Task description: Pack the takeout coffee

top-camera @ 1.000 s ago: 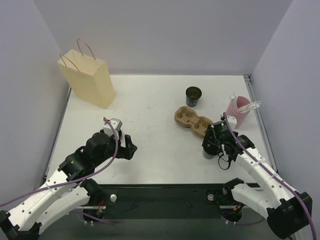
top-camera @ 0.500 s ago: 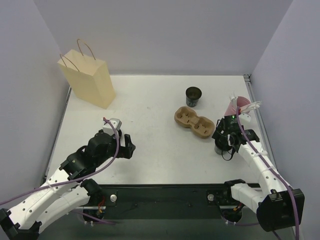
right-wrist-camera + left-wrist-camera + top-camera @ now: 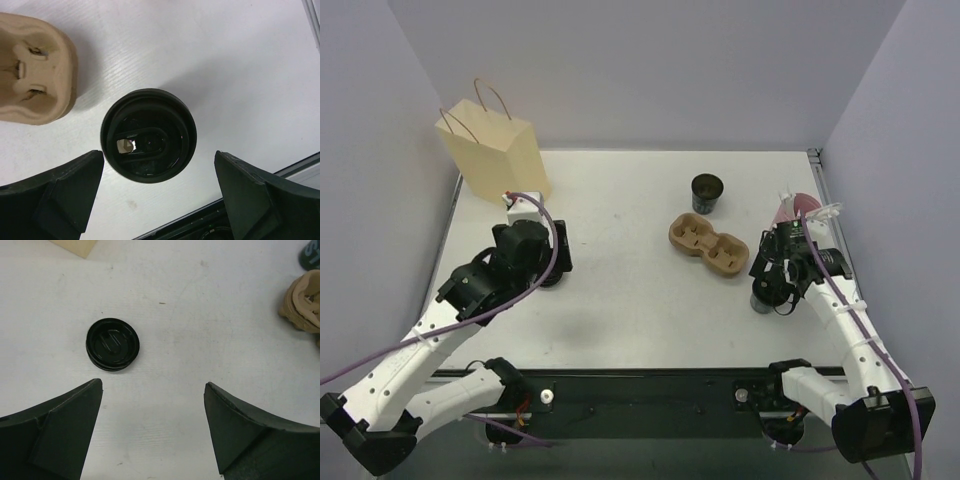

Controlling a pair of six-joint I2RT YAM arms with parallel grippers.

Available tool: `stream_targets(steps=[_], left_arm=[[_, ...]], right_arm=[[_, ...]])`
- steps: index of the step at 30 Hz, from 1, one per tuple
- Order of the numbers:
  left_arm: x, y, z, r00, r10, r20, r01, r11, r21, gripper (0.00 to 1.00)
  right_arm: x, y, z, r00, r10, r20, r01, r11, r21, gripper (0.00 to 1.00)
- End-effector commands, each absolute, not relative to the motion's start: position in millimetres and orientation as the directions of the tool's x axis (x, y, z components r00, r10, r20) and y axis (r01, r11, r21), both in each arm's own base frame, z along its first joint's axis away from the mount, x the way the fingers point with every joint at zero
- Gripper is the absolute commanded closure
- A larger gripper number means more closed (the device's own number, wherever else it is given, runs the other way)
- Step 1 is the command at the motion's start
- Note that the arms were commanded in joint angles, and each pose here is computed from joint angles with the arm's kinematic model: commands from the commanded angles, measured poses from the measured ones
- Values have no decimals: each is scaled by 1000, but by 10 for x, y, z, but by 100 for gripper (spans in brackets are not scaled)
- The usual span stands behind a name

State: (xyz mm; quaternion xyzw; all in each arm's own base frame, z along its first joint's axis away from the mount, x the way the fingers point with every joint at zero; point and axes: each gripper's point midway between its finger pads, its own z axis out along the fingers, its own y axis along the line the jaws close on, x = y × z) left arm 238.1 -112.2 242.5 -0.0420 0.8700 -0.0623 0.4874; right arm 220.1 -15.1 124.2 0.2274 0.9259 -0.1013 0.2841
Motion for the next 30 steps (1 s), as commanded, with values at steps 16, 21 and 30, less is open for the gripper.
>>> stream_targets(steps=[16, 21, 30], left_arm=[[4420, -620, 3511, -501, 170, -849, 6, 981, 193, 20], [4888, -416, 3500, -508, 192, -839, -4, 974, 226, 21], [5269, -345, 3158, -555, 150, -818, 11, 985, 173, 25]], right_arm=[[1983, 879, 2317, -685, 241, -687, -13, 939, 343, 3], [2035, 977, 2324, -671, 224, -707, -69, 930, 360, 3], [2146, 1018, 2325, -672, 166, -722, -114, 940, 322, 3]])
